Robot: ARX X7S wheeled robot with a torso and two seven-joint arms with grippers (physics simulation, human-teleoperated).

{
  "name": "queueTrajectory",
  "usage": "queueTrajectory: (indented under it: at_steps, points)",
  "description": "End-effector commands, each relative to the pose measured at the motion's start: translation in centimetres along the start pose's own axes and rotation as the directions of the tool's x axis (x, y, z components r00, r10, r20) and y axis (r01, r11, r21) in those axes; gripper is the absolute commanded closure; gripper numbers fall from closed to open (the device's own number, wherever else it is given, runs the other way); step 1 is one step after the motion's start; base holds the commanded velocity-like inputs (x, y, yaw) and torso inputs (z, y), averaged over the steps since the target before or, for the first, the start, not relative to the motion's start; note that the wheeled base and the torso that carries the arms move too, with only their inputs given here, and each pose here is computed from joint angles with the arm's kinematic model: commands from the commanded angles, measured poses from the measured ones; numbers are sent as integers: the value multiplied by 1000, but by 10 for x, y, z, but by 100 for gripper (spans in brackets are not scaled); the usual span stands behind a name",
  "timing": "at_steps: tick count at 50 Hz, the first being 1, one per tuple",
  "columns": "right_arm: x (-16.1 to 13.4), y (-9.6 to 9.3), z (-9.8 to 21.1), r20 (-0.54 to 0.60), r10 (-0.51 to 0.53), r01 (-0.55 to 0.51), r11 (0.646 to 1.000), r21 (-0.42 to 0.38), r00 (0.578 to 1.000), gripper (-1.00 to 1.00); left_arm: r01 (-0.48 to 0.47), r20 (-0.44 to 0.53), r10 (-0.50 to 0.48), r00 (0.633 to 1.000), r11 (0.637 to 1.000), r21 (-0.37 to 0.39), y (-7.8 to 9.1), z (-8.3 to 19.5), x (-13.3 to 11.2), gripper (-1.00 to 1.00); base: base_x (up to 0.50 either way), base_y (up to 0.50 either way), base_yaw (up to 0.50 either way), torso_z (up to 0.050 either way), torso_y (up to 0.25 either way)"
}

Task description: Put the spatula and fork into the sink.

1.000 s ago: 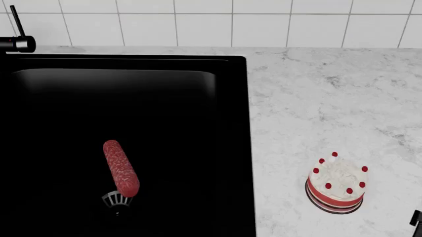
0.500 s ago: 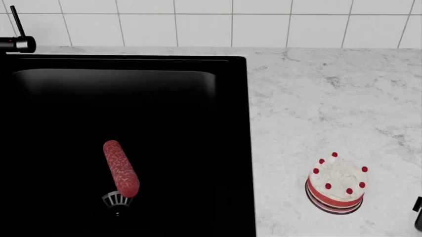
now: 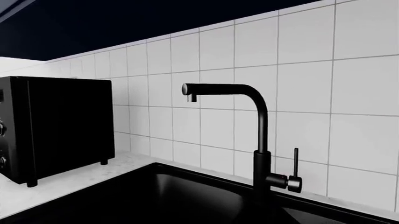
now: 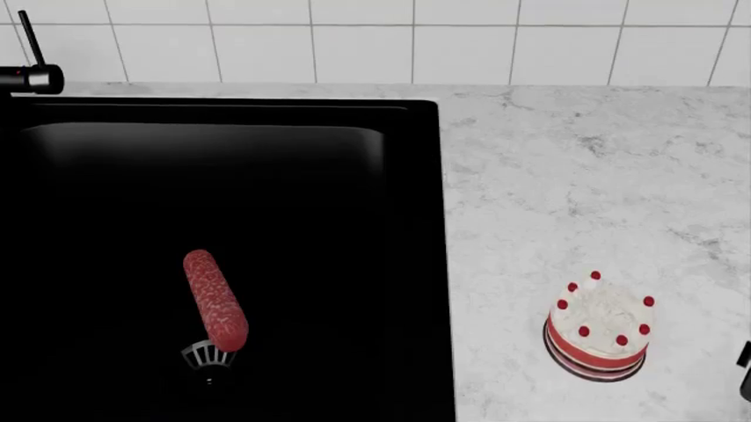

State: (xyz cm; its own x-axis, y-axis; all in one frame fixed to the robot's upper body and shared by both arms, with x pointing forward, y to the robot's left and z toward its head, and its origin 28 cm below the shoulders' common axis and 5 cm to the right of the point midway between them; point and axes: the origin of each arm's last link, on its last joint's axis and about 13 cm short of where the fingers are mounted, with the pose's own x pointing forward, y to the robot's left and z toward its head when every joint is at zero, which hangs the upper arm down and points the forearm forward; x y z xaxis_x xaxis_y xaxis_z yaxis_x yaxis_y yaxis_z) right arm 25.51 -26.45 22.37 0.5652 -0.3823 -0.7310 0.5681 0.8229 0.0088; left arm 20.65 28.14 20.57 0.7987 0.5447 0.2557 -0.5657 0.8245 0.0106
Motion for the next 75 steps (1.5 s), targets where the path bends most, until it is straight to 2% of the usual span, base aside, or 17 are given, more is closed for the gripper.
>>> queueTrajectory:
  at_steps: [1,17,21,26,33,37,38,39,47,56,61,64,75]
  points:
    - [38,-3,-53,-219,39,-47,998,-31,975,-100,-1,0,1,1000,1000,1,0,-1,1,-100,0,-3,0,0,0]
    - [36,-10,-59,-279,67,-75,997,-20,958,-100,3,10,-3,1000,1000,-2,-1,3,2,-100,5,-3,2,-3,0]
    - [33,-10,-52,-320,79,-101,993,-54,944,-100,2,11,-2,1000,1000,-2,-1,5,2,-100,6,-2,2,-5,0]
    - [32,-12,-48,-363,39,-81,992,-101,931,-100,-1,11,1,1000,1000,0,0,4,1,-100,3,-1,1,-2,0]
    - [34,-11,-45,-381,36,-76,993,-92,924,-100,1,7,-1,1000,1000,3,0,2,1,-100,2,-2,0,-3,0]
    - [39,-10,-50,-384,47,-105,986,-131,922,-100,-1,5,1,1000,1000,6,0,2,1,-100,3,-2,1,-2,0]
    - [38,-10,-49,-351,37,-89,987,-131,936,100,-1,4,1,1000,1000,6,0,3,1,-100,0,0,4,-11,0]
    - [40,-11,-51,-331,2,-62,984,-170,943,100,-1,4,1,1000,1000,7,0,2,1,-100,0,0,0,0,0]
    - [38,-14,-48,-295,0,-49,986,-158,955,100,4,-2,-4,1000,1000,5,-2,0,1,-100,4,-3,2,-3,0]
    - [32,-17,-38,-203,-30,0,989,-147,979,100,1,2,-1,1000,1000,6,-1,3,0,-100,6,-3,2,-4,0]
    - [12,-20,-23,-126,-34,16,990,-140,991,100,-1,3,1,1000,1000,5,-1,4,0,-100,3,-2,1,-2,0]
    - [-9,-17,-12,-64,-34,25,991,-134,997,100,-2,5,2,1000,1000,4,-1,5,0,-100,0,0,0,0,0]
    - [-66,-24,30,89,-52,64,990,-129,995,100,-5,11,5,1000,1000,-4,1,5,2,-100,0,0,0,0,0]
